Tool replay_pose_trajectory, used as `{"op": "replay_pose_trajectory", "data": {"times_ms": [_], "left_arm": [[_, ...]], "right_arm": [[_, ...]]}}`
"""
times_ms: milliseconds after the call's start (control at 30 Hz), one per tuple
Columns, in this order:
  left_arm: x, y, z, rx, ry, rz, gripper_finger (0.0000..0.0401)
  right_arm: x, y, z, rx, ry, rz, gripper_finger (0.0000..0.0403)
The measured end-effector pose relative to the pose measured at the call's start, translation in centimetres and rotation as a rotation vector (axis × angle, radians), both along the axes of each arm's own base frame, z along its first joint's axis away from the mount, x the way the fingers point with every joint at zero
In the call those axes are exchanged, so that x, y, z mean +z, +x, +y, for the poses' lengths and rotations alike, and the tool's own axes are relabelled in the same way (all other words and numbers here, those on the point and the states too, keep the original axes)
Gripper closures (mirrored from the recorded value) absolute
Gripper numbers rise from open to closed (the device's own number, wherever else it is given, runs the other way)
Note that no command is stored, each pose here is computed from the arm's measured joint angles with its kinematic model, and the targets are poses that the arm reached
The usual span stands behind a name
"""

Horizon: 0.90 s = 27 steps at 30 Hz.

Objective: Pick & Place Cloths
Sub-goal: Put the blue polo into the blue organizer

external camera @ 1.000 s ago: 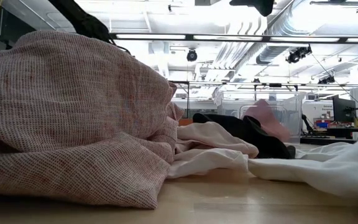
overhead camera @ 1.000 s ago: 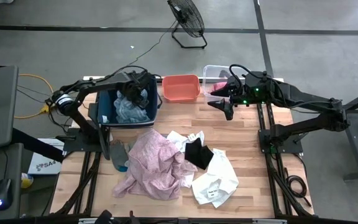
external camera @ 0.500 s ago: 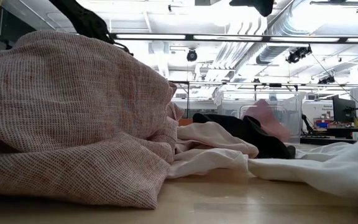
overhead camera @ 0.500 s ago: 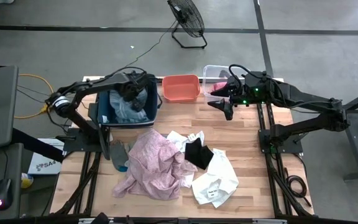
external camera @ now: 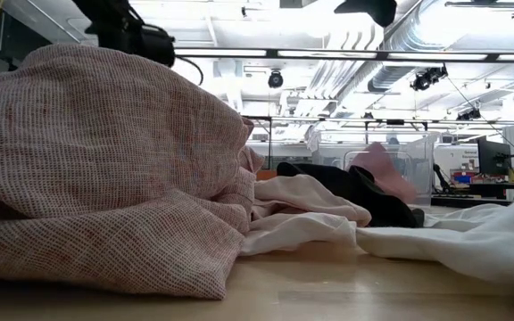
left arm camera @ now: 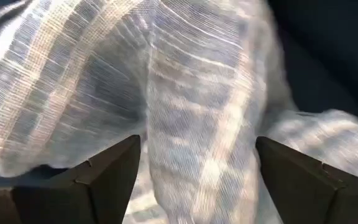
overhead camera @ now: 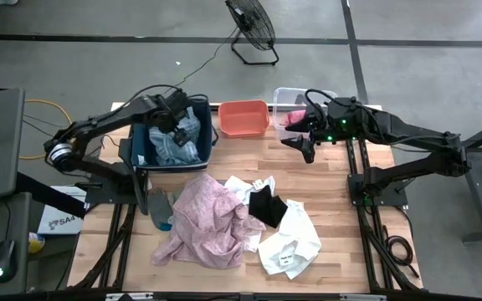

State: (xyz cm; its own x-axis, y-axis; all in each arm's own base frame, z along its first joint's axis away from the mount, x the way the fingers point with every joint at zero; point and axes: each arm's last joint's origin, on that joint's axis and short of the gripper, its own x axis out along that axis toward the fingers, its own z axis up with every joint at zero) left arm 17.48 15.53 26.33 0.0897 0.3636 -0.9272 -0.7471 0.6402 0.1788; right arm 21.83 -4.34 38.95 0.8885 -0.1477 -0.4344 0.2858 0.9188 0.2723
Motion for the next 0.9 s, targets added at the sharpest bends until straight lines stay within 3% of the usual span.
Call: {"op": "replay_pose_trajectory", "data": {"times_ms": [200,500,700,900], "left_arm": [[2.2,-0.9,-1.3,-0.07,-0.01,-0.169,0.0093],[4.0,-1.3,-2.3,-0.201,-0.012,-0.359,0.0092],[4.0,-1.3,-2.4,-0.236,-0.044,-0.373,0.0092],[3.8,-1.1,-3.0,-0.262,-0.068,-0.359,0.0092]], "right_arm": [[-0.7,-0.3,0.4,0.032,0.015,0.074,0.0165],[-5.4,0.5,2.3,0.287,-0.038,0.191,0.0165],[-9.3,0.9,3.7,0.399,-0.127,0.223,0.0166],[-12.7,1.6,4.8,0.498,-0.243,0.159,0.0173]]}}
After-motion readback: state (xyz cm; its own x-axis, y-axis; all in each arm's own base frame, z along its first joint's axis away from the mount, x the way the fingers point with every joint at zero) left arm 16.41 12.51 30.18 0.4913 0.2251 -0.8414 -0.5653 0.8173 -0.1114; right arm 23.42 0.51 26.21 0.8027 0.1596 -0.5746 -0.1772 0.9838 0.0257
